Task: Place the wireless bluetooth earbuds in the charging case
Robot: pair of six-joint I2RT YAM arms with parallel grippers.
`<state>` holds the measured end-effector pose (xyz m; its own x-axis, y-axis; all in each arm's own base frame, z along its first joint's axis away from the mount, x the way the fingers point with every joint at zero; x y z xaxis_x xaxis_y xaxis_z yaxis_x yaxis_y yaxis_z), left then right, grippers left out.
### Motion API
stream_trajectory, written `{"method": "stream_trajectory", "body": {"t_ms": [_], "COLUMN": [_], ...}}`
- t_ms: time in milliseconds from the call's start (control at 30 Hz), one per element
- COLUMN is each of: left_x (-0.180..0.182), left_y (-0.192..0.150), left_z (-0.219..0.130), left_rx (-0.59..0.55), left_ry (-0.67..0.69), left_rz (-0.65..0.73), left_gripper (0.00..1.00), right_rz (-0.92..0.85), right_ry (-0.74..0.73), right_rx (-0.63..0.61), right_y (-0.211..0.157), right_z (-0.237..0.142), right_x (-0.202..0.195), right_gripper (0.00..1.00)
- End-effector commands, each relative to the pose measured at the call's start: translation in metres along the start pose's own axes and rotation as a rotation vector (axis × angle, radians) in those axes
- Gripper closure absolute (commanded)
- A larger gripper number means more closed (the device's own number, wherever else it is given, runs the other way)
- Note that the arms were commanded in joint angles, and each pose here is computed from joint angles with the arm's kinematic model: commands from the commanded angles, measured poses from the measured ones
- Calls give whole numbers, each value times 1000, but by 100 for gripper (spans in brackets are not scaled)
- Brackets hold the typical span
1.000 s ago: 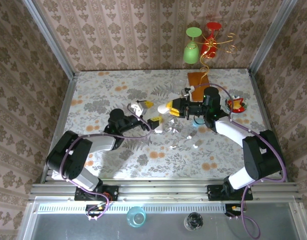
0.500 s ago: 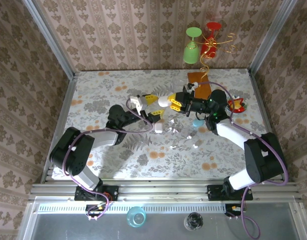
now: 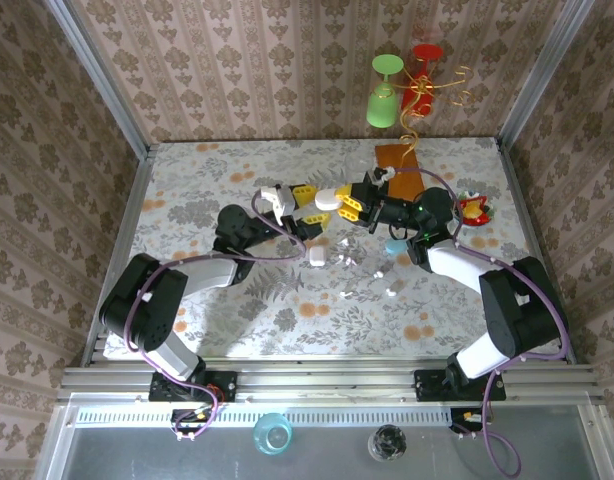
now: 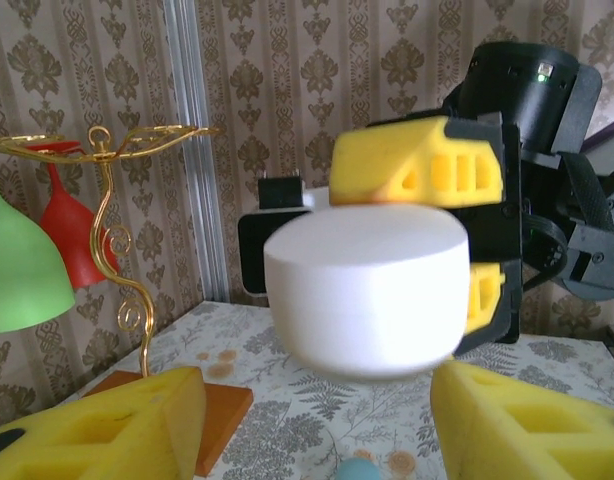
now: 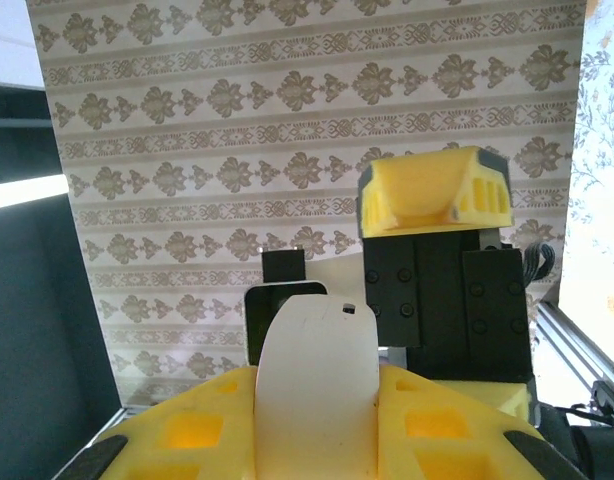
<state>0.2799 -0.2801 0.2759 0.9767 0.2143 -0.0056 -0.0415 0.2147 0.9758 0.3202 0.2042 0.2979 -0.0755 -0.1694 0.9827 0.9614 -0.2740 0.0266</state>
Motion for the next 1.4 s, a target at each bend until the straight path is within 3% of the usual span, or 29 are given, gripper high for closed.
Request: {"method": "stream_trajectory", "body": {"t_ms": [0, 433, 767, 1033, 1167, 1367], "left_x": [-7, -6, -1, -4, -4, -5], "left_y": [22, 22, 14, 17, 14, 11], "left_z": [9, 17, 18, 20, 19, 19], "left_rx": [-55, -54, -40, -45, -39, -34], "left_ry": [-53, -78, -69, -83, -86, -85], "left_rz": [27, -45, -76, -78, -71, -72], "left_gripper": [40, 48, 44, 53, 43, 46], "right_rz": [-29, -26, -61, -50, -64, -69], "right_ry": [29, 31, 53, 47, 56, 57], "right_rx": [-4, -1, 4, -2, -1, -1], "right_y": [-2, 1, -2, 0, -1, -1], "right_z": [1, 2, 2, 2, 2, 2], "right_x": [2, -2, 9, 4, 9, 10], "right_gripper": [100, 100, 100, 100, 100, 100]}}
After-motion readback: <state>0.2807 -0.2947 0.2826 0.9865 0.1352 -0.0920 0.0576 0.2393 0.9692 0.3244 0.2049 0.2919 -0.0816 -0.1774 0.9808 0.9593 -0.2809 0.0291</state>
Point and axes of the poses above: each hand's point on the last joint's axis, 136 mm out from that joint toward the fingers, its own z axis out along the fingers, its own x axis along the line the jaws close on, y = z × x, the point moved 5 cm from there along -z, back along the fingers, and after that the axes turned 5 degrees about -z, right-handed, at the moved point
